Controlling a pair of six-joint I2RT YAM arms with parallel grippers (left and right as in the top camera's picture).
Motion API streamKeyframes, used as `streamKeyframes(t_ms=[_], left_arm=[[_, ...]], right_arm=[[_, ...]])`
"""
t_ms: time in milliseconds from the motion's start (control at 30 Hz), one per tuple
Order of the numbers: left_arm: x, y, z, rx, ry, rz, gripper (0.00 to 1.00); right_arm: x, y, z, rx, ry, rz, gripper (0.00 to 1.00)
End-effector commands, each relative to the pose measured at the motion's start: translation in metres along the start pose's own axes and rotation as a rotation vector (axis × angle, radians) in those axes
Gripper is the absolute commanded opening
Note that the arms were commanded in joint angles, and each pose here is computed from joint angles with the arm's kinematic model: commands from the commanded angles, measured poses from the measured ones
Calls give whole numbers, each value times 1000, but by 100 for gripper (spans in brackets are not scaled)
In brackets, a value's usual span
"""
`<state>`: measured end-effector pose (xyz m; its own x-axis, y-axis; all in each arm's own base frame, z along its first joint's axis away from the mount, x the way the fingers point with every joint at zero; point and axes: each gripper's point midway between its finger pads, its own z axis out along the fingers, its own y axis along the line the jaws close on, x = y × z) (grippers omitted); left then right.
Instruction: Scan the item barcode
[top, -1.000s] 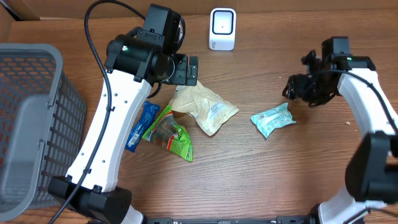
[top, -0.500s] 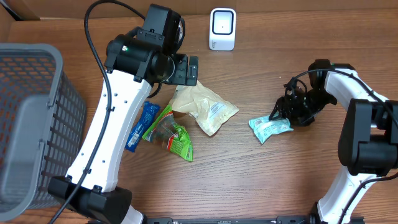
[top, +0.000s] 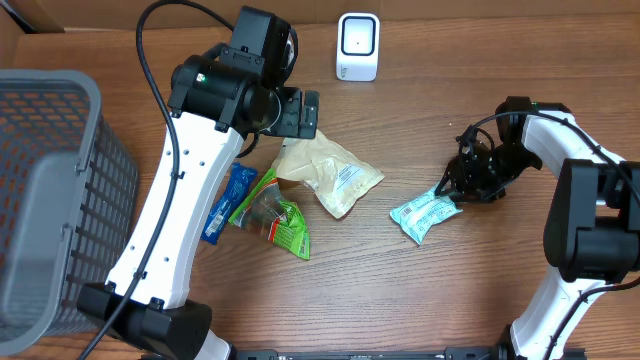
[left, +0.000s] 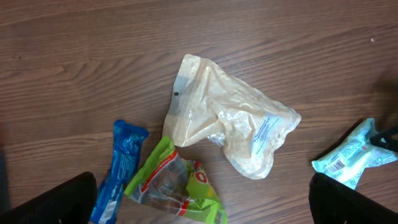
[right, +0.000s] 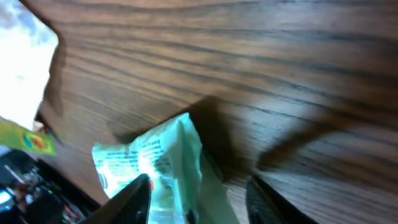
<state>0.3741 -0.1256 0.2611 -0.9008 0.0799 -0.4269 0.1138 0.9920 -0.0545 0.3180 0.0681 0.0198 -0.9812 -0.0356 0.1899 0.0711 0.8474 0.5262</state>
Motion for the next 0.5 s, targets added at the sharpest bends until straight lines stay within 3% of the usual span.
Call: streamKeyframes(t_ms=[0, 300, 367, 467], left_arm=[[-3, 8, -4, -19, 0, 40, 100], [-18, 13, -44, -13, -72, 42, 100], [-18, 13, -43, -11, -71, 42, 100], [-18, 13, -43, -12, -71, 42, 100]], right_arm=[[5, -6, 2, 12, 24, 14, 62], [32, -1, 45, 82, 123, -99, 64], [37, -7, 54, 137, 135, -88, 57], [40, -25, 58, 271, 134, -1, 37]])
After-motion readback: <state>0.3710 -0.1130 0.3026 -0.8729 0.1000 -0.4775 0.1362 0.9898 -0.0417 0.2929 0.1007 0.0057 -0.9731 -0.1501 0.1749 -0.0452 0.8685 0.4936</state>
